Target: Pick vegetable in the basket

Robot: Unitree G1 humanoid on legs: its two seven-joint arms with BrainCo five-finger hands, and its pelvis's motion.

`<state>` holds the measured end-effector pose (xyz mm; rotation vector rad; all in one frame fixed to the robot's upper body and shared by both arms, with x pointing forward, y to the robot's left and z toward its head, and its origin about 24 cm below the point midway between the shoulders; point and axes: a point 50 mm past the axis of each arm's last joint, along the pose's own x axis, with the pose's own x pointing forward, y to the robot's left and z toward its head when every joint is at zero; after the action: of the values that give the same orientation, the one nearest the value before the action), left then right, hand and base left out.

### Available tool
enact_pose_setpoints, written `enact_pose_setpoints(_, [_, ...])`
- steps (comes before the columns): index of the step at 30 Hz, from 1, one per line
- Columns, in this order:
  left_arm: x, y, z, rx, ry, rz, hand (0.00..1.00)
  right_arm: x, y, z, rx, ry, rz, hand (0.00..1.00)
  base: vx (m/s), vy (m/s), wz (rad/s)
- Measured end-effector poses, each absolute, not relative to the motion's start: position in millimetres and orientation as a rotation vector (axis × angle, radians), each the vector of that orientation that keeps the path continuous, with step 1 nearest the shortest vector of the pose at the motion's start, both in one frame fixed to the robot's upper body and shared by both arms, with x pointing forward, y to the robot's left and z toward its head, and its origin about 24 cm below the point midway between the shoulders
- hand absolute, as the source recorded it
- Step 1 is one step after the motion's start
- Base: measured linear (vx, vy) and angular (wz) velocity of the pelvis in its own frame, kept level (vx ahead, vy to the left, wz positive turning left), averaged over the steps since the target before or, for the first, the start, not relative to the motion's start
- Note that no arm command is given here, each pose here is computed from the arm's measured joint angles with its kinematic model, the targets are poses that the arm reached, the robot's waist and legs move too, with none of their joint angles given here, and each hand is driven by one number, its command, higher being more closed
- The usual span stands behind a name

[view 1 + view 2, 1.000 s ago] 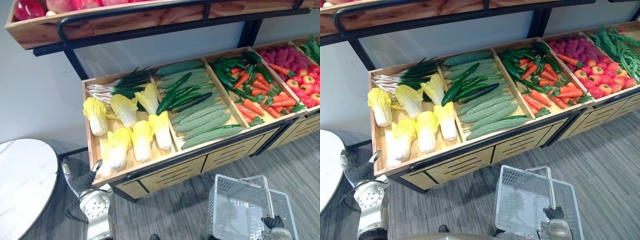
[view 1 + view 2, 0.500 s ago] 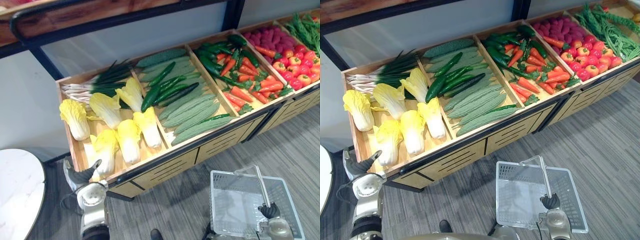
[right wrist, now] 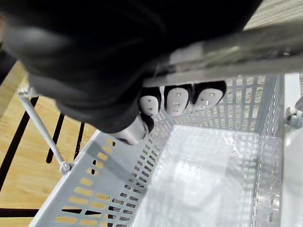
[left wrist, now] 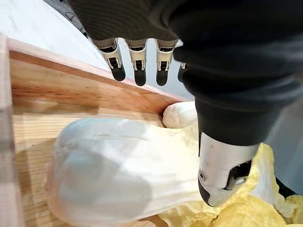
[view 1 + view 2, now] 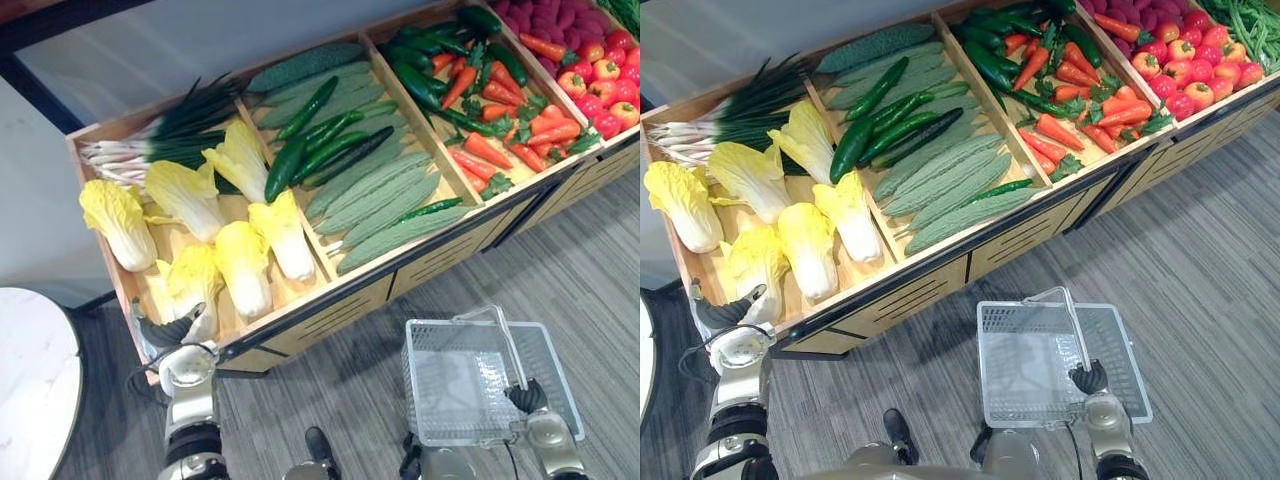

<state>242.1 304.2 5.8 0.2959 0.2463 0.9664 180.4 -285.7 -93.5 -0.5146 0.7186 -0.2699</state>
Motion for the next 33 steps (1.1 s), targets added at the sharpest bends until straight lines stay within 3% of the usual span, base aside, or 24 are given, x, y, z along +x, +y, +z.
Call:
enact_pose_setpoints(23, [254,314,3,0.305,0.32,0.973,0.0,209,-276,-81,-0.535,0.638,-0.243,1.0,0.01,-0.006,-0.08])
enact_pose_setpoints(24, [252,317,0,0.314,0.341,0.975,1.0,210,-274,-81,-0.54,0.633,-0.234,1.0,0.01,0.008,-0.16])
enact_pose_setpoints(33, [246,336,-4,0.363,0.386,0.996,1.0,213,-268,-81,-0.552,0.614,-0.201,1.0,0.01,0.004,-0.1])
